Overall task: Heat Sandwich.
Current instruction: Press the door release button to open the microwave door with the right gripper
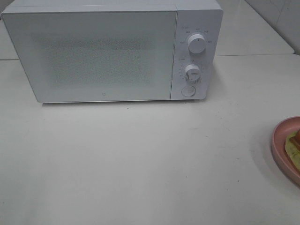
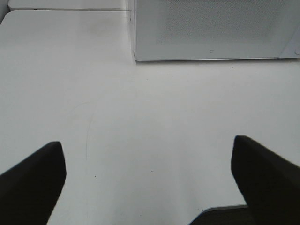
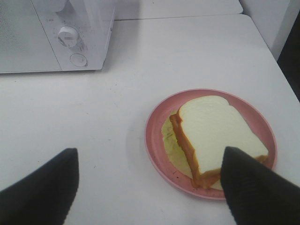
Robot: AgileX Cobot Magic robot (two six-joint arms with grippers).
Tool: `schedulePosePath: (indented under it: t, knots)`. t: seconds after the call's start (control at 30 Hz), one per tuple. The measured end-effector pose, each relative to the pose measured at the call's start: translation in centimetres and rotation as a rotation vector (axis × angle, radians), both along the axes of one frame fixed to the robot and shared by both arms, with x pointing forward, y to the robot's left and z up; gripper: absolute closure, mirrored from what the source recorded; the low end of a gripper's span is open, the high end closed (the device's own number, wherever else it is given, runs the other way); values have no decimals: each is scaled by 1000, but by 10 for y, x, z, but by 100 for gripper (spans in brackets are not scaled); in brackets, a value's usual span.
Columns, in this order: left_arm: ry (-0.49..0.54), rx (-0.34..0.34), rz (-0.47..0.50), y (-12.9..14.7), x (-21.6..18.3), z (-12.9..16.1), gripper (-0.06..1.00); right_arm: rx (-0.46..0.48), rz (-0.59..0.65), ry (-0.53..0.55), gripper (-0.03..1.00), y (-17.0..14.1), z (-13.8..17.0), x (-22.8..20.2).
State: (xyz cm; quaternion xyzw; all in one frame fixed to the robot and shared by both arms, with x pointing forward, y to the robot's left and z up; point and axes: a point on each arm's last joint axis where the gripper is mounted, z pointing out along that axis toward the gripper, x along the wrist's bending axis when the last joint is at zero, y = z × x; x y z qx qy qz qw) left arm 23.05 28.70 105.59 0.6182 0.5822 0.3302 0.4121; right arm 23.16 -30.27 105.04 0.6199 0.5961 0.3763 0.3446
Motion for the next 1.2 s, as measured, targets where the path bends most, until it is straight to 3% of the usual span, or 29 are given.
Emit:
schedulePosePath:
  t: [0.7, 1.2]
  knots:
    - [0, 0, 0, 0, 0, 0, 6, 3, 1, -38, 21, 0, 11, 0]
    - [0, 0, 0, 0, 0, 0, 6, 0, 14, -67, 21, 5, 32, 61]
